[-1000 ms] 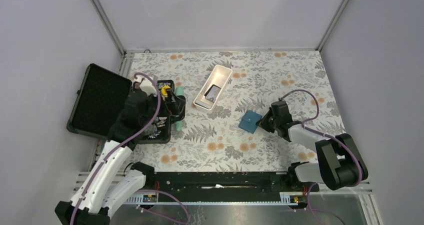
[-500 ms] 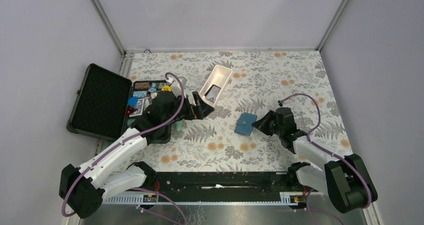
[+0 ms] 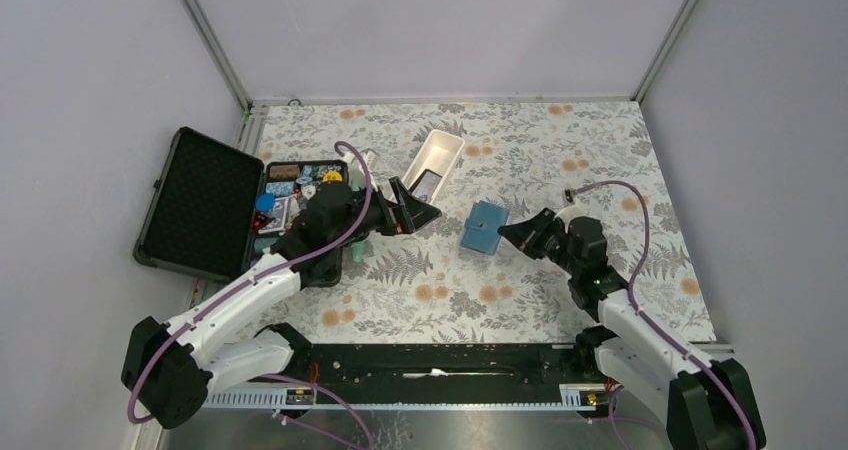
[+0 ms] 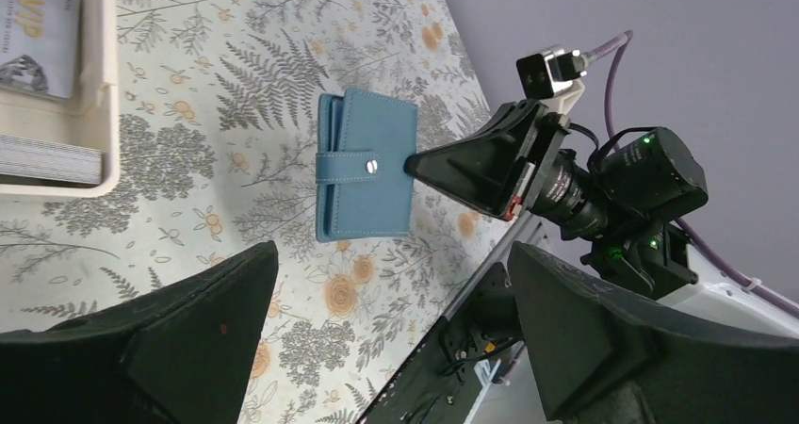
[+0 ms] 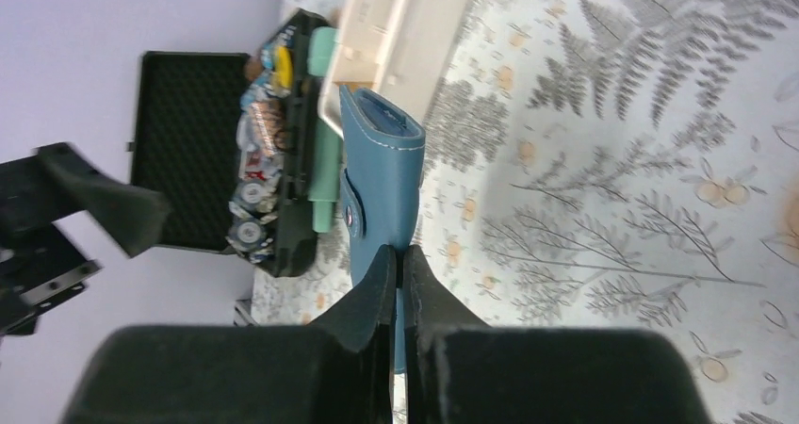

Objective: Put the credit cards into the card holder
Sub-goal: Pick up the card holder from the center of the board, then open the card holder at the center of the board.

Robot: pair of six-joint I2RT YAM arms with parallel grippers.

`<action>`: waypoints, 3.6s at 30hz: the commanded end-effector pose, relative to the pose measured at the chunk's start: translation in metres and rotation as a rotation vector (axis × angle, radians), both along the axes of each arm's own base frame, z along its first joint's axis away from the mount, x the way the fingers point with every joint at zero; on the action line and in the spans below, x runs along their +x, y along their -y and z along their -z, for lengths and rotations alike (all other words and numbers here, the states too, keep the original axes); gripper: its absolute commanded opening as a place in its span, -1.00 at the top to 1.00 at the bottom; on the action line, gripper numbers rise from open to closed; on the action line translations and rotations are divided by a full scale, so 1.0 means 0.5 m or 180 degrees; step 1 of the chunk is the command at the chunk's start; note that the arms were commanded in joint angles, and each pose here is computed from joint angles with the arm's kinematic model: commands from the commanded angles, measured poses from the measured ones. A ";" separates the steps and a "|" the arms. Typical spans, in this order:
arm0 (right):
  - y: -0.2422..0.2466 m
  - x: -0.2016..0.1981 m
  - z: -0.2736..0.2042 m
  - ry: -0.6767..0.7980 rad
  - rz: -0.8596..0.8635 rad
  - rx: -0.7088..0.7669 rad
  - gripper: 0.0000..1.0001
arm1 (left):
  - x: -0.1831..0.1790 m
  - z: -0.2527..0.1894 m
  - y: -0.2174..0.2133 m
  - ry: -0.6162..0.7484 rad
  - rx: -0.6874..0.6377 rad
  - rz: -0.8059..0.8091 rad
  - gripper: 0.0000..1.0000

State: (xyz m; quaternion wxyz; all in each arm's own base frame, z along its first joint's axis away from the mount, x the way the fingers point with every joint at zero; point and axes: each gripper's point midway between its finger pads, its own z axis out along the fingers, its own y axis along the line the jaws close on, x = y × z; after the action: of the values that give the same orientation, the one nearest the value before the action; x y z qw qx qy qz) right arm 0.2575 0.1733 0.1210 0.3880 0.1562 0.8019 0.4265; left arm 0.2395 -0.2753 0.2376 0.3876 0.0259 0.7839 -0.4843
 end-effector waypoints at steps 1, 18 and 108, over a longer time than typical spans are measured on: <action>-0.019 -0.006 -0.116 0.0567 -0.0146 0.0338 1.00 | -0.013 -0.049 0.027 0.0183 -0.0311 0.0227 -0.98; -0.051 -0.059 -0.308 0.1474 -0.0667 0.0759 1.00 | -0.039 -0.076 0.106 0.0127 -0.0452 0.0522 -0.98; -0.150 -0.026 -0.333 0.0285 -0.1412 0.0507 1.00 | -0.043 -0.084 -0.003 0.1339 0.1441 0.0433 -0.98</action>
State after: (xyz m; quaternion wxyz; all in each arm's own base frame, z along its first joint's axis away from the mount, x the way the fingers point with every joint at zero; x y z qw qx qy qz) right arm 0.2384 0.2481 0.3131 0.3546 -0.0381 0.7048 0.6132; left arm 0.2022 -0.3012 0.2946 0.4542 0.2291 0.7316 -0.4538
